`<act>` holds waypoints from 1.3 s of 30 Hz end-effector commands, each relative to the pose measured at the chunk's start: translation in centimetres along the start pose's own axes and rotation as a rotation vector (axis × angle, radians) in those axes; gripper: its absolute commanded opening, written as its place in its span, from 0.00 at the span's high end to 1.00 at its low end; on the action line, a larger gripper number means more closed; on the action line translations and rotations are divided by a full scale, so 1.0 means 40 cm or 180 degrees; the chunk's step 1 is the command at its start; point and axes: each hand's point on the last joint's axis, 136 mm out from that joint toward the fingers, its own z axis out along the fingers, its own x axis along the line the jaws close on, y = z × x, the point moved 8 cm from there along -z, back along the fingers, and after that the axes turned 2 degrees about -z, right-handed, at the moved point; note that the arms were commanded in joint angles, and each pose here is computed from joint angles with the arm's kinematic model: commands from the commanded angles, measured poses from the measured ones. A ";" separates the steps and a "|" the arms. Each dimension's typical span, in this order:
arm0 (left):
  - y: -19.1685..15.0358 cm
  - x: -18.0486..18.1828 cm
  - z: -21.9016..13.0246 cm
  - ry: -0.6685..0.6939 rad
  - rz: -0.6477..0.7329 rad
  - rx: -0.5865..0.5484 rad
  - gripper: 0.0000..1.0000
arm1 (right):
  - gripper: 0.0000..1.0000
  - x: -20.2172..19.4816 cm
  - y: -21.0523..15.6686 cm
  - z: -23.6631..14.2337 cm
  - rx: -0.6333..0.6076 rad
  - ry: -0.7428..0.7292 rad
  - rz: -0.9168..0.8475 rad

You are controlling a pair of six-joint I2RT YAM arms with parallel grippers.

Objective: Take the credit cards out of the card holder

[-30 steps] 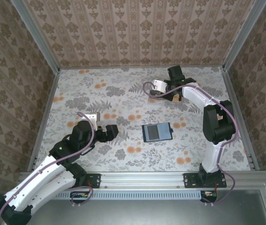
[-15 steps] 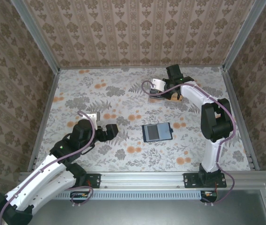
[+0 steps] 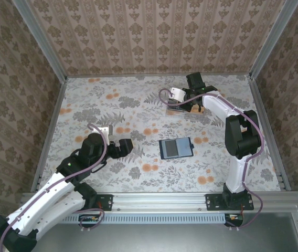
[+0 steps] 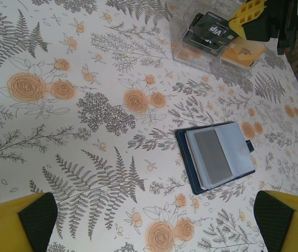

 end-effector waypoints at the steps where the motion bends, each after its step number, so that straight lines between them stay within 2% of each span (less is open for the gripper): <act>1: 0.001 0.000 0.005 -0.0046 -0.0048 -0.0022 0.00 | 1.00 0.005 -0.011 0.012 0.0016 0.0099 0.0074; 7: 0.001 0.002 0.006 -0.0042 -0.0050 -0.0023 0.00 | 1.00 0.006 -0.029 0.028 0.0097 0.0113 0.0096; 9: 0.001 0.003 0.007 -0.0040 -0.0057 -0.0021 0.00 | 0.86 0.005 -0.033 0.031 0.0124 0.0087 0.0108; 13: 0.002 0.002 0.008 -0.0044 -0.0057 -0.0016 0.00 | 0.74 0.000 -0.035 0.033 0.0143 0.0022 0.0111; 20: 0.001 0.001 0.008 -0.0057 -0.0065 -0.0009 0.00 | 0.71 -0.025 -0.024 0.017 0.0105 -0.0165 0.0234; 25: -0.001 -0.001 0.010 -0.0103 -0.0066 0.0012 0.00 | 0.71 -0.049 0.003 -0.030 -0.0149 -0.0416 0.0597; 29: -0.006 -0.007 0.025 -0.0178 -0.0073 0.0082 0.00 | 0.73 -0.052 0.030 -0.093 -0.0537 -0.0658 0.1316; 34: -0.018 -0.017 0.057 -0.0310 -0.0132 0.0244 0.00 | 0.80 0.004 0.056 -0.178 -0.0932 -0.0659 0.2296; 37: -0.028 -0.023 0.084 -0.0402 -0.0220 0.0339 0.02 | 0.79 0.050 0.049 -0.222 -0.0951 -0.0586 0.3094; 39: -0.033 -0.030 0.103 -0.0444 -0.0267 0.0414 0.04 | 0.77 0.101 0.030 -0.234 -0.0808 -0.0423 0.3556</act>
